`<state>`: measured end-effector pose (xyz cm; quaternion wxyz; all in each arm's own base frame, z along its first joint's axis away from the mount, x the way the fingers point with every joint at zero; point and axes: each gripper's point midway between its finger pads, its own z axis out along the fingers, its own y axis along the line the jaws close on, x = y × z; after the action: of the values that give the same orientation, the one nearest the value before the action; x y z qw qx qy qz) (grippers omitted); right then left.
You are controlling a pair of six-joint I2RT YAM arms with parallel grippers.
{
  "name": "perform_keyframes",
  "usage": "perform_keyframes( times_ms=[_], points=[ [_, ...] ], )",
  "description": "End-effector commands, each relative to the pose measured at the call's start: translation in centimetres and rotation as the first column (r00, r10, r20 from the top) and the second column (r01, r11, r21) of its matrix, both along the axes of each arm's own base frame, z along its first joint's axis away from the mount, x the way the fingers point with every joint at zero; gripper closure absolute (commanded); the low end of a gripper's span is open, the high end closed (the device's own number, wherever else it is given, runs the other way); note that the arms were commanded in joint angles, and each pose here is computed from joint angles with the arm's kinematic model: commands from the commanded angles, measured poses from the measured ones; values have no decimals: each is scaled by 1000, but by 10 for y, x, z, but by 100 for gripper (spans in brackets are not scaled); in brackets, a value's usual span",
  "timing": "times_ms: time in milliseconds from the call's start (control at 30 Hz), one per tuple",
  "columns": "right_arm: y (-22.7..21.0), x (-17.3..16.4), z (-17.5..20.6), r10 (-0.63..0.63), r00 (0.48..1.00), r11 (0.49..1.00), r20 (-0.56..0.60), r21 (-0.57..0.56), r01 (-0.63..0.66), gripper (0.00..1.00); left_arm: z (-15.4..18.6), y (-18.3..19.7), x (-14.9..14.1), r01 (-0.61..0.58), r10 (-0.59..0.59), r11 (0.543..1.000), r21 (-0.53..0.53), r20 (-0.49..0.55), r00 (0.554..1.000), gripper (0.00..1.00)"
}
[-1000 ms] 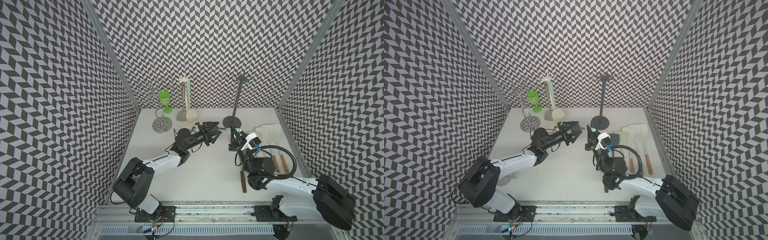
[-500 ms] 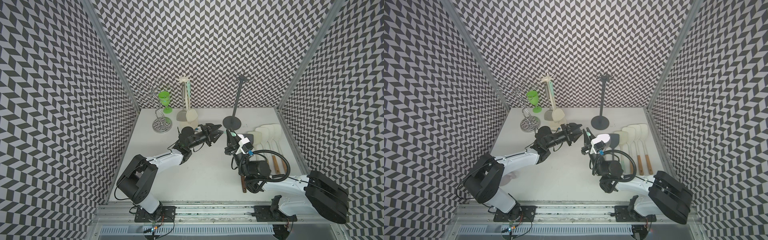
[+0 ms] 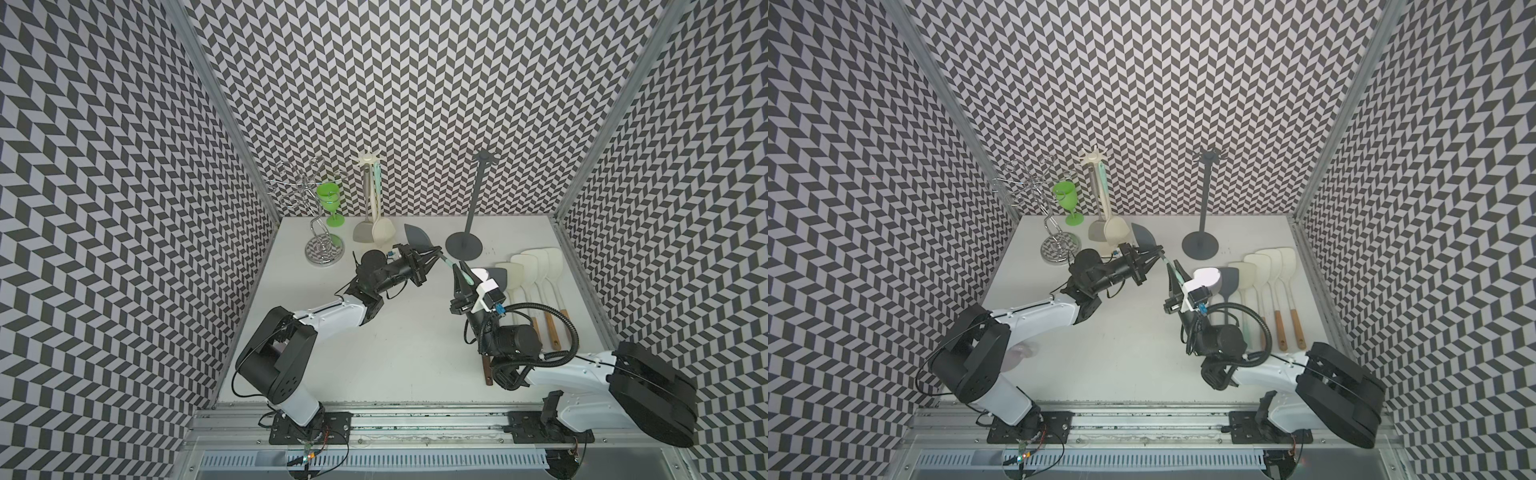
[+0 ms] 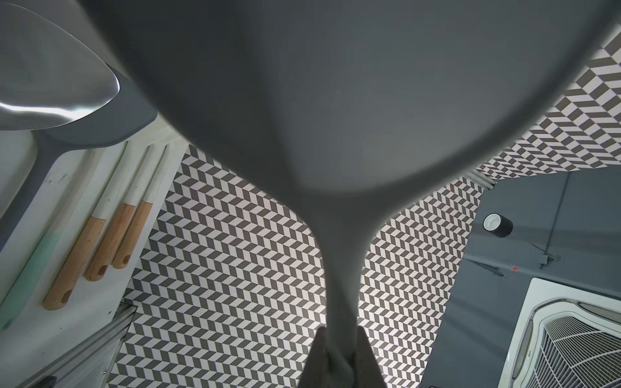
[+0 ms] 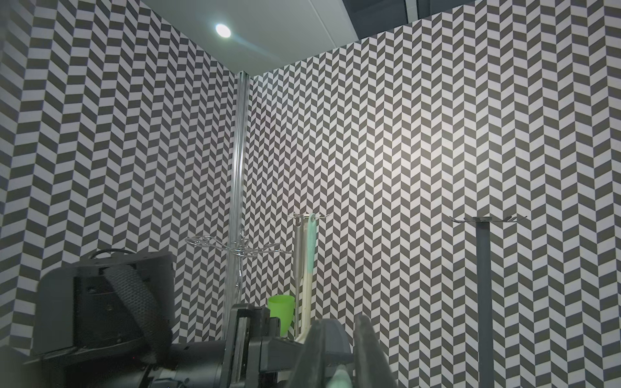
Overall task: Take the spatula off the kitchen utensil rack
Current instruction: Place the spatula at the center of the board.
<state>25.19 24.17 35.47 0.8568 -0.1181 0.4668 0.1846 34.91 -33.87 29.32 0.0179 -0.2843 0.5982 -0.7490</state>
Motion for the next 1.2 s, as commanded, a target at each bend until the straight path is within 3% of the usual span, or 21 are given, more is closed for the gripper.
perform_keyframes(
  times_ms=[0,100,233,467,533,633,733,833,967,1167],
  points=[
    [-19,-18,25,53,998,990,37,129,-57,52,7,12,9,-44,40,998,41,84,996,100],
    [-20,-10,8,91,992,986,-90,147,-78,28,-5,41,31,-151,123,968,200,143,982,100],
    [-12,-6,-21,149,962,985,-229,118,-125,13,-21,87,50,-301,219,870,390,240,946,100],
    [-5,13,-62,182,860,983,-476,80,-163,0,-35,131,47,-407,170,675,616,407,897,100],
    [-3,26,-72,170,806,985,-567,65,-162,0,-39,138,41,-420,125,604,677,441,889,100],
    [-11,43,-84,138,722,990,-678,67,-126,0,-44,139,26,-426,65,549,719,472,879,100],
    [-30,63,-101,102,618,995,-780,78,-67,0,-49,128,6,-425,21,517,743,485,874,100],
    [-48,76,-114,69,537,997,-841,81,-3,0,-64,105,-13,-378,-31,521,766,459,888,100],
    [-70,87,-115,33,490,986,-871,109,126,0,-89,66,-33,-281,-127,526,803,400,908,100],
    [-101,86,-102,-41,499,953,-865,115,279,0,-127,2,-59,-143,-274,518,843,322,906,100]
  ],
)
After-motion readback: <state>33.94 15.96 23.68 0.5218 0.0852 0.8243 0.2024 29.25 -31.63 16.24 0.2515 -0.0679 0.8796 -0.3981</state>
